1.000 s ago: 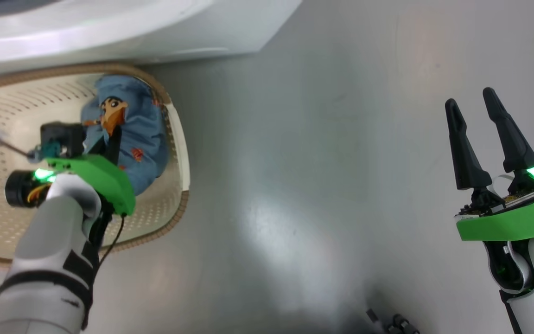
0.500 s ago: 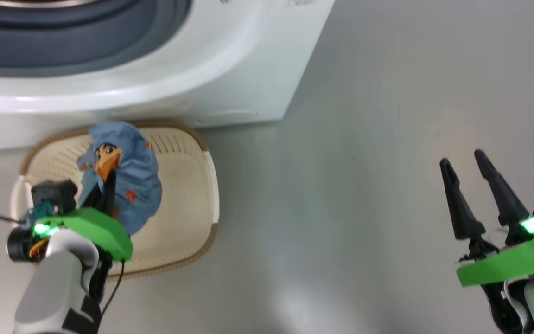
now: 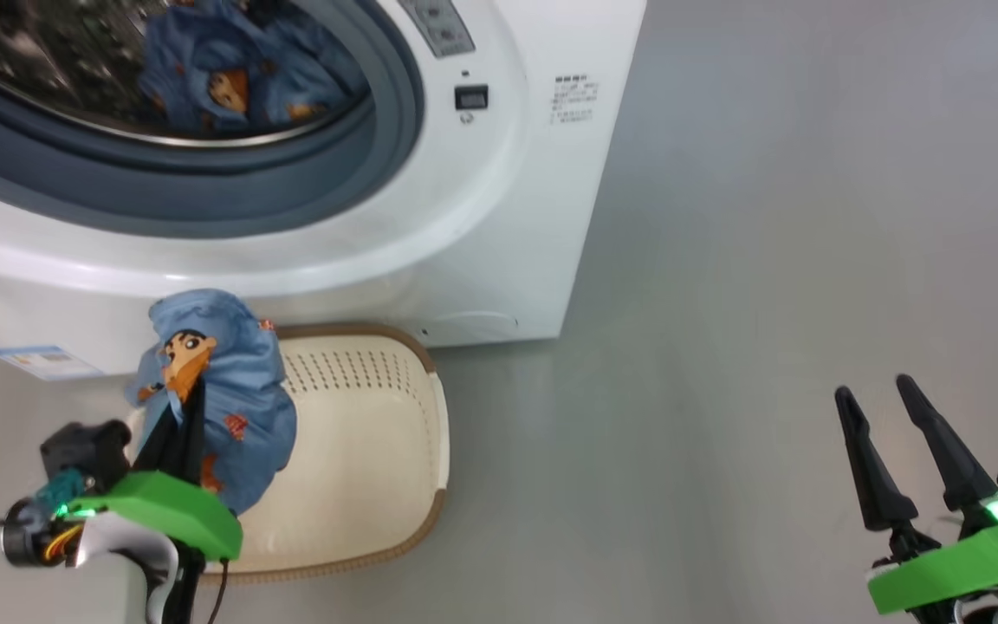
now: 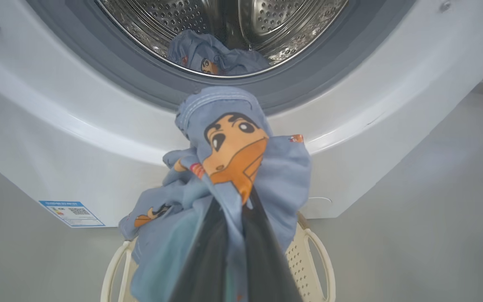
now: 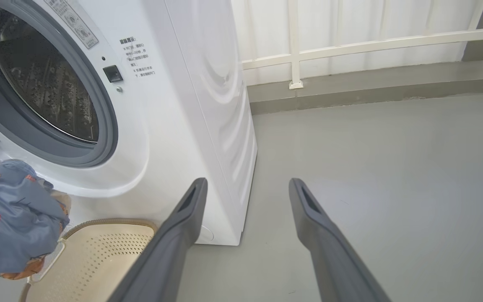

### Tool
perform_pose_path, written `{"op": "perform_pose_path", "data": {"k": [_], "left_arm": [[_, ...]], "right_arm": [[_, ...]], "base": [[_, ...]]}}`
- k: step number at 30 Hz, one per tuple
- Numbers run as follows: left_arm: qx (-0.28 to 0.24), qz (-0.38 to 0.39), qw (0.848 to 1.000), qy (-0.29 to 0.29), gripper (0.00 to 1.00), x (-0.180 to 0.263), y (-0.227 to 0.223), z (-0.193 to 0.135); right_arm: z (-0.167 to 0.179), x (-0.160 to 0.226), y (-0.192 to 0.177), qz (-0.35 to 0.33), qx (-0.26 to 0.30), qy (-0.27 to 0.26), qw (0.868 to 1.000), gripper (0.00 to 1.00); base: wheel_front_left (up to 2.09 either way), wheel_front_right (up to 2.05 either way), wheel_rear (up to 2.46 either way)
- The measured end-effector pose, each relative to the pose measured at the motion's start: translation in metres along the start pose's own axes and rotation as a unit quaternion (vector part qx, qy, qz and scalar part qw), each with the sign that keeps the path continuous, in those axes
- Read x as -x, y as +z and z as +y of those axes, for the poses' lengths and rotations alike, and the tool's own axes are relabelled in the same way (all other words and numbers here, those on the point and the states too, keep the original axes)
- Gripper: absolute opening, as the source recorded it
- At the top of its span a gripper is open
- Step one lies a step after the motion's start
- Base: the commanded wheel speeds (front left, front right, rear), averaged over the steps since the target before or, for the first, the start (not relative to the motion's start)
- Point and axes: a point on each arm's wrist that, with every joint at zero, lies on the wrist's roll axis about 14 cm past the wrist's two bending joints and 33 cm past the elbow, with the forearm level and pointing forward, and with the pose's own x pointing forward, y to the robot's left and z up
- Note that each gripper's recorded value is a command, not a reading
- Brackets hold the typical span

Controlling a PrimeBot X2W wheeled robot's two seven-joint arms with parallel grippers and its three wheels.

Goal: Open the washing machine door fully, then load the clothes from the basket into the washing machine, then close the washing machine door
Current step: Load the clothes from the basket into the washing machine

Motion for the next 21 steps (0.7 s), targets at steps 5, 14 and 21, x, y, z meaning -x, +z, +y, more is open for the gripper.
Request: {"op": "perform_pose_path", "data": {"k": [5, 14, 21], "left_arm": [[-0.012, -0.040, 0.999, 0.002, 0.00, 0.026, 0.024, 0.002], [-0.028, -0.085, 0.996, 0.013, 0.00, 0.079, 0.042, 0.007], [-0.028, -0.109, 0.993, 0.025, 0.00, 0.111, 0.050, 0.008]], "right_arm": [[0.002, 0.015, 0.007, -0.008, 0.002, 0.001, 1.000, 1.00], [0.001, 0.041, 0.016, -0.021, 0.001, -0.006, 1.000, 1.00], [-0.001, 0.050, 0.022, -0.029, 0.001, -0.010, 1.000, 1.00]], "base": [[0.00, 0.00, 0.00], [0.00, 0.00, 0.00], [0.00, 0.00, 0.00]]}}
